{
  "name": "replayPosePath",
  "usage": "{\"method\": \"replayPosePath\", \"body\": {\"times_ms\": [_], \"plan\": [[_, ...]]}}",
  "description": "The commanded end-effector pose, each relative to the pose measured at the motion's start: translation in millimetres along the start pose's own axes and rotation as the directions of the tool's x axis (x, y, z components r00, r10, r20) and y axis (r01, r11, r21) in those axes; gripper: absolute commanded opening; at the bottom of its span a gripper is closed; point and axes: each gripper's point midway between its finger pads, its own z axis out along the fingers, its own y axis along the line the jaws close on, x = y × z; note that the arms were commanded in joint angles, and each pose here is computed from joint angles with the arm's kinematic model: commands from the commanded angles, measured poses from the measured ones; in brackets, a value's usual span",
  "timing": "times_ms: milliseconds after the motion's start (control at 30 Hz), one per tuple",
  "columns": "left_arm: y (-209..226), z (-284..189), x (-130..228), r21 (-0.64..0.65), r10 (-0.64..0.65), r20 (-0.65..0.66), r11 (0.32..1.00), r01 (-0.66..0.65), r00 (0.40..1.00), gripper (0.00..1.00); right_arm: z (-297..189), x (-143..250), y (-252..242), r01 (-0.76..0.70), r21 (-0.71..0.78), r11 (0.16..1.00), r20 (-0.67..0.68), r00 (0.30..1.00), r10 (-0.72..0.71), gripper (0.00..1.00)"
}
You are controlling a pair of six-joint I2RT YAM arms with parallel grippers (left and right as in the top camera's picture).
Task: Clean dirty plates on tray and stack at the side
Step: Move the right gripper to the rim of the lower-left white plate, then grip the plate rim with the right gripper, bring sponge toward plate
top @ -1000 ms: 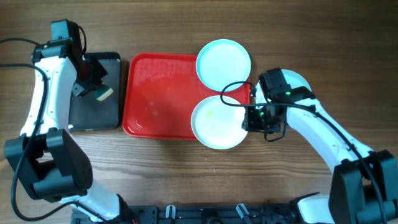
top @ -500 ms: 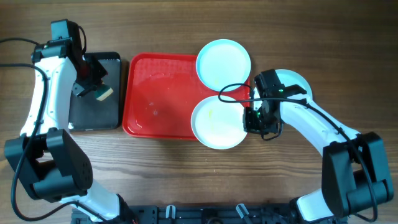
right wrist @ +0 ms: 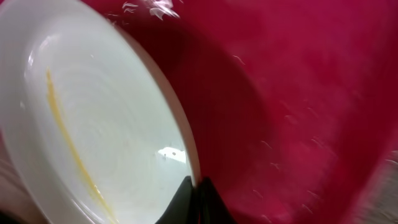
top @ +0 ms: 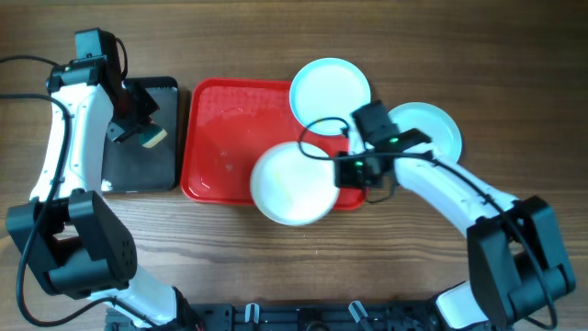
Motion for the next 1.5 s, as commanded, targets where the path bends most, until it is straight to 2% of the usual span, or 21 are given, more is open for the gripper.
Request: {"method": "replayPosePath", "body": {"times_ms": [0, 133, 367, 467, 600, 733, 867, 967, 1033, 1267, 1467], "plan": [[0.3, 4.5, 1.6, -0.001, 0.022, -0.012, 1.0, -0.022, 1.0, 0.04, 5.3, -28.5, 30.1, -0.095, 0.007, 0.995, 0.155, 0.983, 0.093, 0.04], [0.2, 4.5, 1.6, 0.0, 0.021, -0.012, 1.0, -0.021, 1.0, 0.04, 18.7, -47.7, 48.5, -0.111, -0.004, 0.994, 0.271, 0.957, 0.108, 0.04], [0.0, 4.5, 1.2, 0.0, 0.021, -0.01, 1.0, -0.021, 1.0, 0.04, 54.3, -40.7, 56.6, -0.167, -0.024, 0.986, 0.241, 0.956, 0.168, 0.04], [-0.5, 4.6, 0.7, 0.002, 0.021, -0.008, 1.0, -0.021, 1.0, 0.04, 57.8, -40.6, 63.2, -0.149, -0.041, 0.988, 0.241, 0.958, 0.154, 0.04], [-1.0, 4.5, 1.0, 0.005, 0.021, -0.01, 1.0, -0.021, 1.0, 0.04, 51.4, -48.1, 69.0, -0.07, -0.02, 0.997, 0.252, 0.965, 0.073, 0.24], [-1.7, 4.5, 0.2, 0.007, 0.022, -0.006, 1.0, -0.022, 1.0, 0.04, 38.3, -63.4, 67.2, 0.024, 0.037, 0.999, 0.263, 0.964, -0.033, 0.28], [-6.1, 4.4, 0.4, 0.012, 0.032, 0.0, 0.999, -0.032, 0.999, 0.04, 36.0, -78.4, 70.0, 0.178, 0.078, 0.981, 0.275, 0.942, -0.193, 0.24], [-10.6, 4.3, 0.8, 0.018, 0.042, 0.006, 0.999, -0.042, 0.999, 0.04, 50.7, -80.0, 71.2, 0.307, 0.102, 0.946, 0.238, 0.916, -0.322, 0.21], [-14.4, 4.2, 1.9, 0.021, 0.052, 0.008, 0.998, -0.052, 0.999, 0.04, 67.0, -76.8, 67.6, 0.339, 0.102, 0.935, 0.193, 0.916, -0.353, 0.18], [-18.8, 4.0, 4.3, 0.024, 0.064, 0.008, 0.998, -0.064, 0.998, 0.04, 80.9, -75.5, 67.4, 0.332, 0.09, 0.939, 0.142, 0.929, -0.342, 0.04], [-28.6, 3.5, 10.6, 0.071, 0.072, -0.017, 0.995, -0.071, 0.997, 0.04, 81.3, -70.7, 63.7, 0.215, 0.081, 0.973, 0.13, 0.966, -0.224, 0.04]]}}
